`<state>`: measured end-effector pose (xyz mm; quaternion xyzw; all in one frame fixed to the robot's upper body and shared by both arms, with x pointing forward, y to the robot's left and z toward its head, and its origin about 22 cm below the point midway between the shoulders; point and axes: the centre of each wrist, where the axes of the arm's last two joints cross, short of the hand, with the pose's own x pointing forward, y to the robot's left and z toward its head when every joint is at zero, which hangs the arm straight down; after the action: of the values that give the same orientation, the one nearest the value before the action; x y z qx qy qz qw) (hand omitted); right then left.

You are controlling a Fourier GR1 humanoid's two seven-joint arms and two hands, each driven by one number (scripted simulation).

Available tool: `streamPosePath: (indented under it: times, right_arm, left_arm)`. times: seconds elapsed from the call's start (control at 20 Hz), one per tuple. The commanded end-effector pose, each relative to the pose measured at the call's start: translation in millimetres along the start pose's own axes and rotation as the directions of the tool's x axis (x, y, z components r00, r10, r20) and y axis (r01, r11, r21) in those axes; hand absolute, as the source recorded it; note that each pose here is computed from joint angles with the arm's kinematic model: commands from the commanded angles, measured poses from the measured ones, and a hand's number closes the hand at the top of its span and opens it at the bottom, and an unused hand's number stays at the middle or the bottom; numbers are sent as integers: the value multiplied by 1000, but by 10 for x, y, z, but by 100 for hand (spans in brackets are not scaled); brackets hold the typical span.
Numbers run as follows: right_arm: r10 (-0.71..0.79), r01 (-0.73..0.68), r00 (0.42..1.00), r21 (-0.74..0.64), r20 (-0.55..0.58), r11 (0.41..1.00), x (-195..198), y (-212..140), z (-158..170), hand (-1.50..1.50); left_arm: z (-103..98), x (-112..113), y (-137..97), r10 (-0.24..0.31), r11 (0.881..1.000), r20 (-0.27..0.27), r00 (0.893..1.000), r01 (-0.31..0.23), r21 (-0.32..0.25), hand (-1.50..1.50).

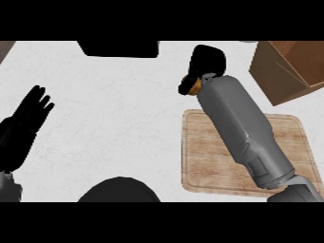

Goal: Pick the pear from the cutting board and place it in the cardboard box

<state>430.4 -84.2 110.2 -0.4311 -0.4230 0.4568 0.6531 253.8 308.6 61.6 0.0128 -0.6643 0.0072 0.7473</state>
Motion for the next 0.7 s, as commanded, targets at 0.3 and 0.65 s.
streamPosePath:
  times: [0.3,0.65]
  right_arm:
    - [-38,64,996,-332,83,941,606,-834,491,150]
    - [-133,85,990,-541,-49,837,427,-1593,603,150]
  left_arm:
    - [104,7,191,-3,1000,-22,1000,3,21,0]
    - [58,-149,200,10,999,-22,1000,-9,49,0]
